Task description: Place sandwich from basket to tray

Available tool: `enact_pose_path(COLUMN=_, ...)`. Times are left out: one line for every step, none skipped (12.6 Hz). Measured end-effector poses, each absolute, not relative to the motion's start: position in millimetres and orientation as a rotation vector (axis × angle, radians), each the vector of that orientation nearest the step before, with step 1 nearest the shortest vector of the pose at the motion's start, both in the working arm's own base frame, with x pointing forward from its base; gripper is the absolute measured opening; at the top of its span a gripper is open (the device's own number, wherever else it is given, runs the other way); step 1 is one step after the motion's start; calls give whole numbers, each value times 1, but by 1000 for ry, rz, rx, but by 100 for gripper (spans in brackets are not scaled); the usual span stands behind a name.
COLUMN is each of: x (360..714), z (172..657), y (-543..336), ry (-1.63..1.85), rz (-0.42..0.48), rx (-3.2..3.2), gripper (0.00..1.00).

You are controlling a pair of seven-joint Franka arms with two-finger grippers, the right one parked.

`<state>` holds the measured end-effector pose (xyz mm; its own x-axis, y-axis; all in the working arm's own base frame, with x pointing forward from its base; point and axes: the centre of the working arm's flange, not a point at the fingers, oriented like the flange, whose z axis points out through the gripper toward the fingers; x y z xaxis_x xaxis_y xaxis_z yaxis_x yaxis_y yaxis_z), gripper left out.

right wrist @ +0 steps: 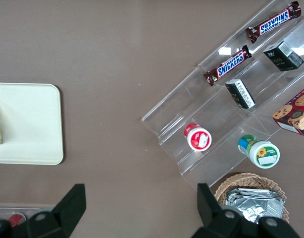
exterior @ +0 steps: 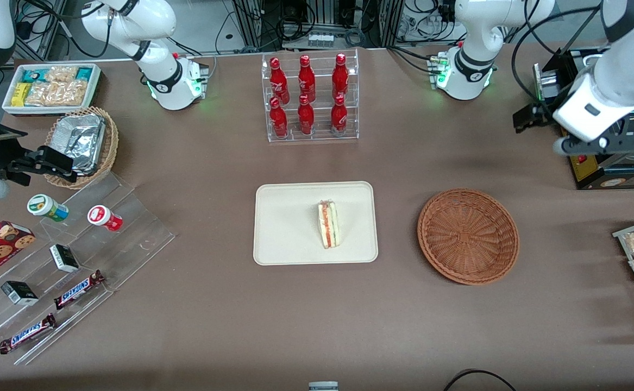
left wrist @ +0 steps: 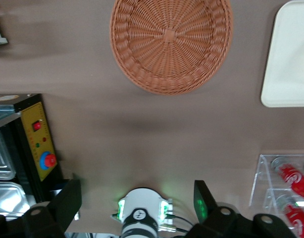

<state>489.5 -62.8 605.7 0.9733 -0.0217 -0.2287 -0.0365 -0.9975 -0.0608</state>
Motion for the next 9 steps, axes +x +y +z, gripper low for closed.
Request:
enact_pose_path(x=482, z=610, y=-45, ry=82, rz=344, rx=-3067, gripper=100)
enact_pose_path(x=477, z=613, y=-24, ry=103, rz=336, rx=-3082, gripper=100)
enact_pose_path(x=475, z=616, y=-5, ry=108, rz=328, rx=-3097, gripper=100)
enact_pose_path(x=474, z=617, y=5, ry=109, rz=314, rx=-3105, gripper=100)
enact_pose_path(x=475, z=618, y=8, ry=110, rz=304, rx=-3107, gripper=100)
enact_pose_path(x=476, z=619, y=6, ry=115, rz=294, rx=-3106, gripper=100)
enact_pose_path(x=477, z=621, y=3, ry=123, rz=282, rx=-3105, gripper=100)
enact_pose_path(x=480, z=623, y=0, ry=133, rz=273, rx=-3103, gripper=100)
enact_pose_path(x=487, z=626, y=-5, ry=134, rz=267, rx=-3099, gripper=100)
